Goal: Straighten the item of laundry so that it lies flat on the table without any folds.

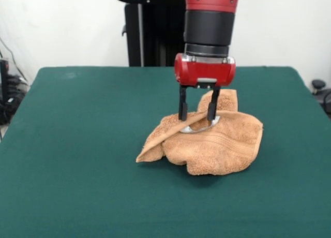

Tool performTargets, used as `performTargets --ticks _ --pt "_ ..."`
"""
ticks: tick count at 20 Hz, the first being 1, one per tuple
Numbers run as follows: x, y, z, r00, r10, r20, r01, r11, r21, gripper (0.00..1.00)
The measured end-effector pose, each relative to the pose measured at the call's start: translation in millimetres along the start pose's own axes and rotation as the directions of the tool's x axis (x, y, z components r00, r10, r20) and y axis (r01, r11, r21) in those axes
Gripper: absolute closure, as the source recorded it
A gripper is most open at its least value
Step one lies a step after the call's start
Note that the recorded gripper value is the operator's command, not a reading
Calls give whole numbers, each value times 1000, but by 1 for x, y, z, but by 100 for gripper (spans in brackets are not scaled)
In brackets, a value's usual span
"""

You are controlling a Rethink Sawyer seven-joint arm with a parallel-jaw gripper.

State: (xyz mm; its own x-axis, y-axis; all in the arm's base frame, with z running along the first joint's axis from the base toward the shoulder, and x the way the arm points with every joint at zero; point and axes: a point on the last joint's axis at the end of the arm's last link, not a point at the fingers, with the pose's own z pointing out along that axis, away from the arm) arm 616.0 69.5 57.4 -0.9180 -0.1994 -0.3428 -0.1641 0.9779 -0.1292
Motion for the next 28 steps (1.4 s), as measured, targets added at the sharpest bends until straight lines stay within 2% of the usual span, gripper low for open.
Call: performTargets --ticks 4,5,28 --pt "0 0 -6 1000 0 2 0 1000 1 0" --pt "1 1 -11 1000 -2 4 2 1000 2 100" --pt "8 11 -11 1000 -13 -10 13 1000 -6 100"
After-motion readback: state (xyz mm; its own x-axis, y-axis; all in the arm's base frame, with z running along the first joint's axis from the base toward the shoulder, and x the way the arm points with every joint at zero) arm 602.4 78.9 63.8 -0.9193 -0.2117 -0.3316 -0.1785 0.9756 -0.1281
